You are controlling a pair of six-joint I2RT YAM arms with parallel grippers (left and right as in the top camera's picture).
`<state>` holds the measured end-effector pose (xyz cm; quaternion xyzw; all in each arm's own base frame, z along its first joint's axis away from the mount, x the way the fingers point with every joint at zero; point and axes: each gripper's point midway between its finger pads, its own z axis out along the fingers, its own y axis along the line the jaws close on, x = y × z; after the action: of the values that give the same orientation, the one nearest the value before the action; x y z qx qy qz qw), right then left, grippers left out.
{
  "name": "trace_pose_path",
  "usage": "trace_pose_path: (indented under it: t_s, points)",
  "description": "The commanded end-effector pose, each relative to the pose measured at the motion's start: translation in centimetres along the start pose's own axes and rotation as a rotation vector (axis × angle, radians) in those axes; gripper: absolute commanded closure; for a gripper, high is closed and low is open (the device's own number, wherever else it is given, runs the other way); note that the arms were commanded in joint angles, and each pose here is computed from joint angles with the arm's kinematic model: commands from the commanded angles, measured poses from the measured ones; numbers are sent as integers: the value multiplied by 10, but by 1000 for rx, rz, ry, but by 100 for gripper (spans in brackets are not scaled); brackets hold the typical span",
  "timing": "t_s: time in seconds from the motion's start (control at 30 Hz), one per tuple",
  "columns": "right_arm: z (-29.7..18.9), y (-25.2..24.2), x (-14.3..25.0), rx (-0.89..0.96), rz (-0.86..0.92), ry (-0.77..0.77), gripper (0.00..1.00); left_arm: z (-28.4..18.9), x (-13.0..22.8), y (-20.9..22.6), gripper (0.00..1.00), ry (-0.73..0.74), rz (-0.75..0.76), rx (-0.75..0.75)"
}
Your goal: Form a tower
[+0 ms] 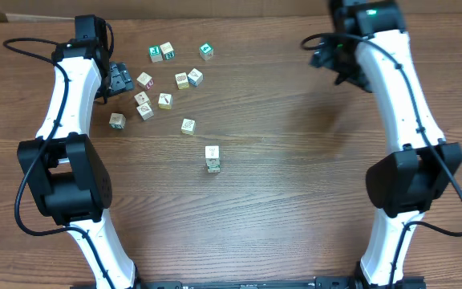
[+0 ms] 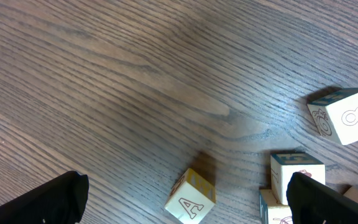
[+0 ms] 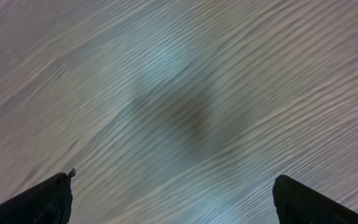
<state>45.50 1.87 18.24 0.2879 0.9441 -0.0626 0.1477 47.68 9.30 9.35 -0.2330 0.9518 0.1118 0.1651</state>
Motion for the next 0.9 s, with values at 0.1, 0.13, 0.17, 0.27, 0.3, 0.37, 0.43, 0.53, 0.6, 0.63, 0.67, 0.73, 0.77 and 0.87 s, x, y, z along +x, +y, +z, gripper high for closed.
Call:
trace_pose_path:
  t_s: [0.1,0.13,0.17,0.27,0.3,0.37,0.43,0.53,0.6,0.63,0.67,0.73,0.77,0.87]
  points:
    - [7,-36,-28,31,89,-18,0,3,1,-2,0,7,15,3]
    - [8,-40,-30,35,99,-18,0,3,1,-2,0,7,15,3]
    - [9,-44,-33,38,110,-17,0,3,1,-2,1,7,15,3]
    - [11,-54,-38,47,134,-17,0,3,1,-2,1,7,15,3]
    - [11,-57,-39,49,140,-16,0,3,1,-2,0,7,15,3]
    - [12,-60,-41,51,146,-16,0,3,1,-2,1,7,15,3]
    - [12,-61,-41,52,148,-16,0,3,1,-2,0,7,15,3]
    - [12,-61,-41,51,148,-16,0,3,1,-2,1,7,15,3]
    - [12,-61,-41,51,148,-16,0,3,1,-2,0,7,15,3]
    - [12,-61,-41,51,148,-16,0,3,1,-2,1,7,15,3]
    - [12,-61,-41,51,148,-16,0,3,1,-2,1,7,15,3]
    - [12,-61,-41,51,148,-16,0,3,1,-2,0,7,15,3]
    - [12,-61,-41,51,148,-16,0,3,1,-2,1,7,15,3]
    - [12,-61,-41,51,148,-16,0,3,1,-2,1,7,15,3]
